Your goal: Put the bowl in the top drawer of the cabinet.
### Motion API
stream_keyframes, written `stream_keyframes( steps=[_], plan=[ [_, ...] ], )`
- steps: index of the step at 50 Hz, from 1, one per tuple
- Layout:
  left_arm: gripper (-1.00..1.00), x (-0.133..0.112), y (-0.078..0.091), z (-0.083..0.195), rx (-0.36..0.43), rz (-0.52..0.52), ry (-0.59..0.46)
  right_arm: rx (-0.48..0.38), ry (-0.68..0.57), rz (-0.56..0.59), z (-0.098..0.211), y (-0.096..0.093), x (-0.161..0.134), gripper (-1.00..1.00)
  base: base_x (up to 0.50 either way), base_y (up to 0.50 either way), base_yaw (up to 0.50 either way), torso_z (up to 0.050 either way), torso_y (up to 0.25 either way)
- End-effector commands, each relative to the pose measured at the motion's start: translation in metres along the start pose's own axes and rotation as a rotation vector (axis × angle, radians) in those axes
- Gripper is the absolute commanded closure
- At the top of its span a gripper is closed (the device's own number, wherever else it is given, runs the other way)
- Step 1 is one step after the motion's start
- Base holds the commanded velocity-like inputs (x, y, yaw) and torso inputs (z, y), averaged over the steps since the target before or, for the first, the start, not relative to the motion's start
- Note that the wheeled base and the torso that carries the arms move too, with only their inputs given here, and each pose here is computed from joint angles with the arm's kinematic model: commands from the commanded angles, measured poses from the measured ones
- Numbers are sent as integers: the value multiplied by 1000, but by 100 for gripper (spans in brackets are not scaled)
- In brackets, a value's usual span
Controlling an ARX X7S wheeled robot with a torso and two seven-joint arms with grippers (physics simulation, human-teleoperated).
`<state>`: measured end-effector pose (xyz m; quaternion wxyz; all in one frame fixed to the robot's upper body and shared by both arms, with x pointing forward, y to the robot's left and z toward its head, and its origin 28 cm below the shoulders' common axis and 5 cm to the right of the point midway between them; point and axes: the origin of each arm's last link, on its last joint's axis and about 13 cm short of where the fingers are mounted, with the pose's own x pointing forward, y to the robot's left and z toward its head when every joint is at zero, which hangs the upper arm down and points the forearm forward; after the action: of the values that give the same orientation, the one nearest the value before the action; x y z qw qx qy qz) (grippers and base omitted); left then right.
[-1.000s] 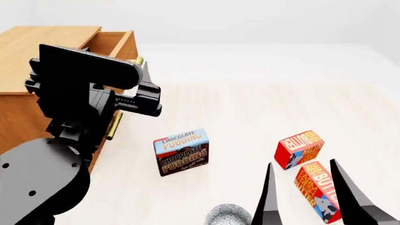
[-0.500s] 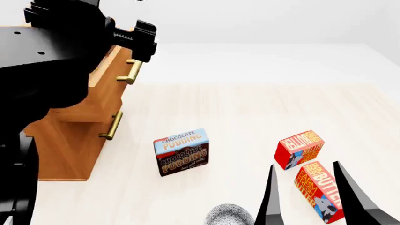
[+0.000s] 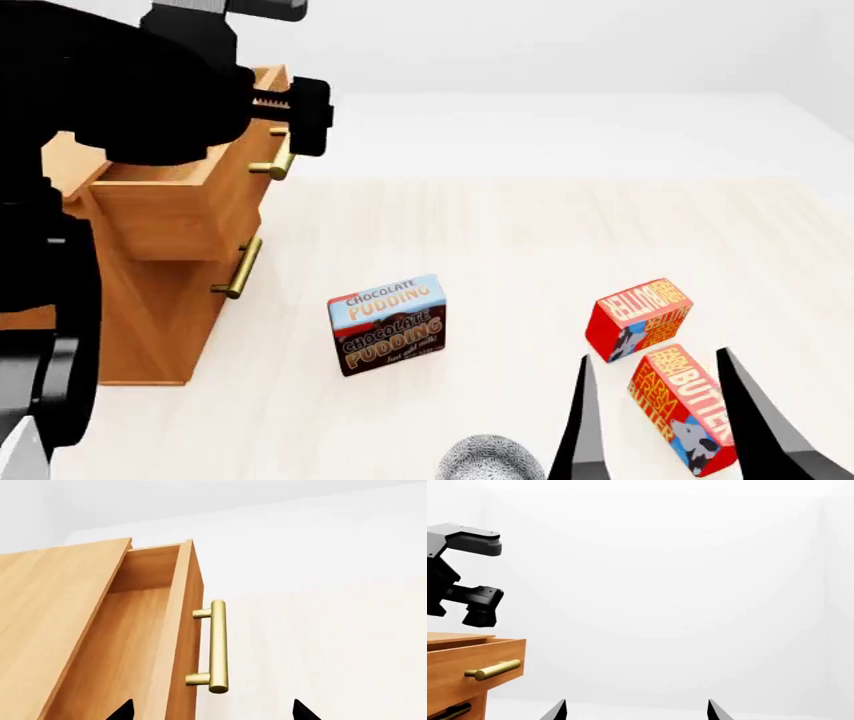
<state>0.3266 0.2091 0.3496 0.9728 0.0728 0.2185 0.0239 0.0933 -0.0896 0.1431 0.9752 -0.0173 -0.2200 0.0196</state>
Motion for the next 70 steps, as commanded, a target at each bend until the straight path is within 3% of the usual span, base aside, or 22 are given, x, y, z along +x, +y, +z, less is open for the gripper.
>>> stream_keyframes(
  steps=[1,19,42,70],
  plan=[
    [-100,6,2,0,-9,11,87,0,1,-1,0,0,-1,-100,0,0,0,0,0],
    [-100,16,3,-13,81,44,157,-8,8,-2,-1,0,-2,-100,0,0,0,0,0],
    [-100,31,15,-19,-5,101,175,-15,12,-3,0,0,-2,-100,0,0,0,0,0],
    [-100,50,2,-45,-12,-15,273,-25,12,-14,-3,0,-3,-100,0,0,0,0,0]
  ],
)
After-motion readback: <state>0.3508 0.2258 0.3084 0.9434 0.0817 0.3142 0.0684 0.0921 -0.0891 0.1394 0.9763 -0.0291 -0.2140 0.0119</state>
